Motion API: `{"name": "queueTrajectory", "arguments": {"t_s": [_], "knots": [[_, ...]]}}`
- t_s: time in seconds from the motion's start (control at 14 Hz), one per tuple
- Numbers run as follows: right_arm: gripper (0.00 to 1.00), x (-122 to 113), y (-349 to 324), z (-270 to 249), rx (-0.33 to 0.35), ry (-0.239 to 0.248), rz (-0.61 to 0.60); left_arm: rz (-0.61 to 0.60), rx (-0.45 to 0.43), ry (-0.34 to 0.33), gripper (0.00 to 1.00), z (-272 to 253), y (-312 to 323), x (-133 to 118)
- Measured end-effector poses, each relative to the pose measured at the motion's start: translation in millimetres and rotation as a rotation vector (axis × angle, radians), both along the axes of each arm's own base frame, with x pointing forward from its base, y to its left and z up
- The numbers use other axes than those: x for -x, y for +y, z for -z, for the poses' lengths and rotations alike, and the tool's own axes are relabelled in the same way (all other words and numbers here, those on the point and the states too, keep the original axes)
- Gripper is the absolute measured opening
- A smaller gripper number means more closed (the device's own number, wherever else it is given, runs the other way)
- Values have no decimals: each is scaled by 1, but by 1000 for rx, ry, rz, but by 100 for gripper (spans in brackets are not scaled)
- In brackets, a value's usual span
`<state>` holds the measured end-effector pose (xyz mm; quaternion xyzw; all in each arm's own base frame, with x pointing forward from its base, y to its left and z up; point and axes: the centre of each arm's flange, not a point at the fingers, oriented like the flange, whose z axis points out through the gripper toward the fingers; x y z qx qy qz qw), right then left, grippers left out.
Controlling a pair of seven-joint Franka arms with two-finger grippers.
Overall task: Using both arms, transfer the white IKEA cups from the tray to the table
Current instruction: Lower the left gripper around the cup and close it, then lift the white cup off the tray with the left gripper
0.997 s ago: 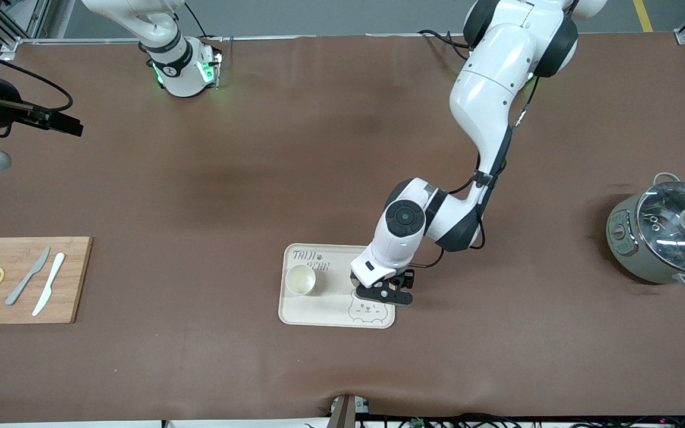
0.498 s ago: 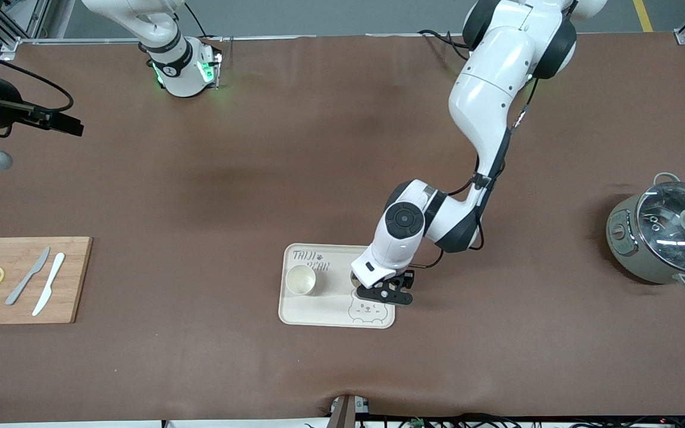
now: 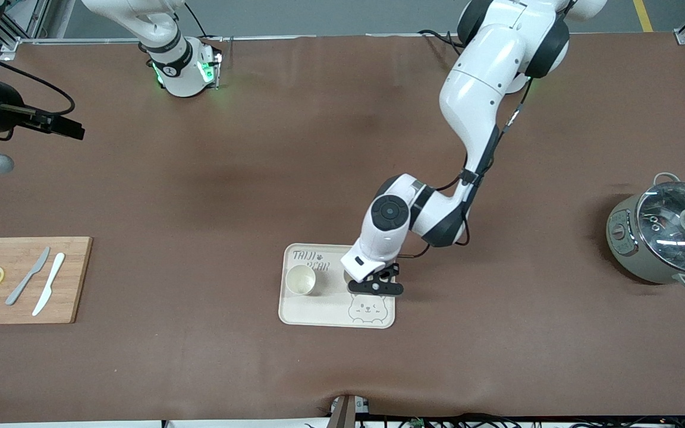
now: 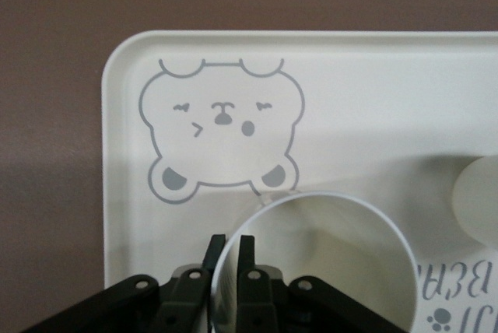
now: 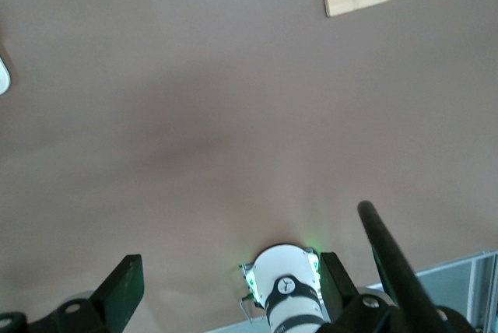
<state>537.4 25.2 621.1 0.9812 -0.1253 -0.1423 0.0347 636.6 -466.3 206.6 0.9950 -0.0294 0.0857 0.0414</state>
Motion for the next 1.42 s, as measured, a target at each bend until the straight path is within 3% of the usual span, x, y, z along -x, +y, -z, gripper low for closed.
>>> {"name": "queueTrajectory", "arguments": {"t_s": [0.14, 0.5, 1.14, 1.42], "knots": [[100, -5, 0, -3, -2, -43, -1, -2, 0, -3, 4, -1, -1, 0], [100, -22, 2, -20, -16, -212, -56, -6, -3, -11, 4, -4, 11, -10], [100, -30, -23, -25, -20, -275, -54, 41, -82, 71, 4, -87, 75, -40], [100, -40, 20, -13, -35, -325, -59, 72, -106, 133, 4, -142, 114, -43]]}}
